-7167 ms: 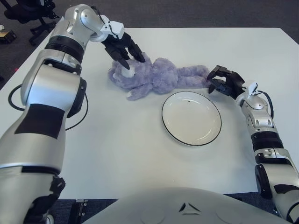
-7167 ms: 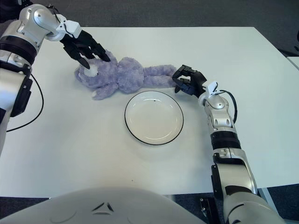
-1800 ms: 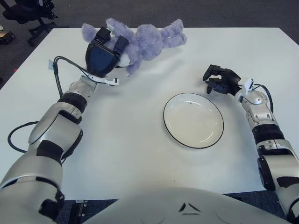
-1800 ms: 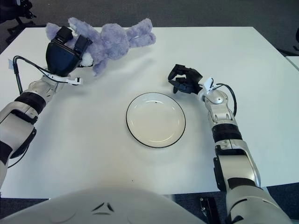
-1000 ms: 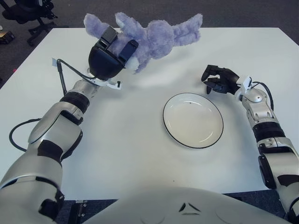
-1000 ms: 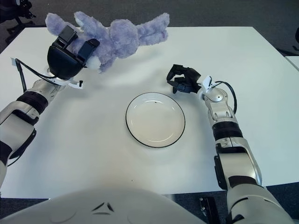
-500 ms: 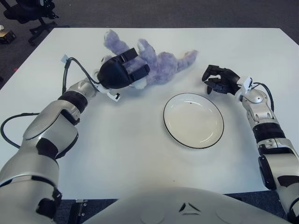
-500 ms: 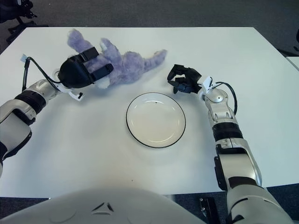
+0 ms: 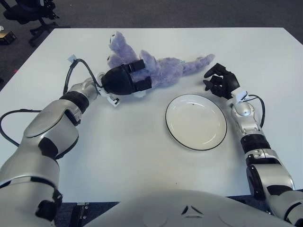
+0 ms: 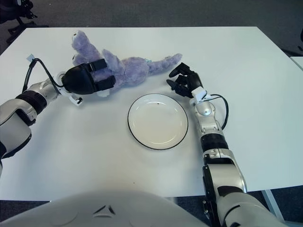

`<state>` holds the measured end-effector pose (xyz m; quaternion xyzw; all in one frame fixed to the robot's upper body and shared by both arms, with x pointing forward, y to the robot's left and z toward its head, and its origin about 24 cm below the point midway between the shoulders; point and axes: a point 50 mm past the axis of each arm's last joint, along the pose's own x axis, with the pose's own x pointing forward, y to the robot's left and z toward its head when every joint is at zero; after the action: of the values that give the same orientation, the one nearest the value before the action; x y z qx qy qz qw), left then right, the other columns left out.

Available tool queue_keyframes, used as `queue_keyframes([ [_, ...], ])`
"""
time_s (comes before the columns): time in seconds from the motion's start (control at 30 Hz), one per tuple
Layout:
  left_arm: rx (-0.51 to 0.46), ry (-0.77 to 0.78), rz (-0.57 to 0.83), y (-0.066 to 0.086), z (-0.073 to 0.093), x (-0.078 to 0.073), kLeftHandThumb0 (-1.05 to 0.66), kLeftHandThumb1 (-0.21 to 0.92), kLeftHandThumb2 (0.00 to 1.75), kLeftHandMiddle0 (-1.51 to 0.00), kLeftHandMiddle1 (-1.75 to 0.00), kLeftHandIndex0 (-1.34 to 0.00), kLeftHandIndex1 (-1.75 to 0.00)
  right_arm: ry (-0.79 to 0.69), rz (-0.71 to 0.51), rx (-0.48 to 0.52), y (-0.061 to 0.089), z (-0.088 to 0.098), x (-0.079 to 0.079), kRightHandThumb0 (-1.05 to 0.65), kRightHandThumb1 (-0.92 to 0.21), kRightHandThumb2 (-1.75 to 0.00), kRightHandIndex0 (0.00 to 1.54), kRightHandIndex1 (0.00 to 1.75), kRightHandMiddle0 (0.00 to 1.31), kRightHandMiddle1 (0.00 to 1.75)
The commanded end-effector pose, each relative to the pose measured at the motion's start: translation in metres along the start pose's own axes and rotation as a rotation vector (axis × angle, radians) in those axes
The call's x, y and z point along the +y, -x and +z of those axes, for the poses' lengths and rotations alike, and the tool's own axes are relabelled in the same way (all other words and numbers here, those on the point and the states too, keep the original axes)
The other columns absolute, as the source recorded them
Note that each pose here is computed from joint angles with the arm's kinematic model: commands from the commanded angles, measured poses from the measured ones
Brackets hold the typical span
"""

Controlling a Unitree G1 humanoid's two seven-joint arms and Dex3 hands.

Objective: Put the doll into the plate.

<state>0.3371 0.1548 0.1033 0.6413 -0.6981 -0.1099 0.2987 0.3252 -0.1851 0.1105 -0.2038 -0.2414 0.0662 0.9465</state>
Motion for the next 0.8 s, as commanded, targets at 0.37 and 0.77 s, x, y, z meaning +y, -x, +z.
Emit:
queue_keyframes([
  [0.37,-0.045,0.066,-0.067,0.004,0.007,-0.005,-0.37,0.85,0.59,-0.74,-1.75,-0.25,-1.74,0.238,0.084,-0.206,-0.038,0.036,0.003,-0.30,-0.92,-0.22,0.45,0.91,0.50,1.40],
  [0.77,-0.062,0.072,-0.074,0.000,0.006,-0.007,-0.36,0.91,0.50,-0.66,-1.75,-0.23,-1.74,0.394,0.273,-0.243,-0.065,0.065,0.008,-0.62,-0.89,0.00,0.41,0.53,0.31,0.58],
])
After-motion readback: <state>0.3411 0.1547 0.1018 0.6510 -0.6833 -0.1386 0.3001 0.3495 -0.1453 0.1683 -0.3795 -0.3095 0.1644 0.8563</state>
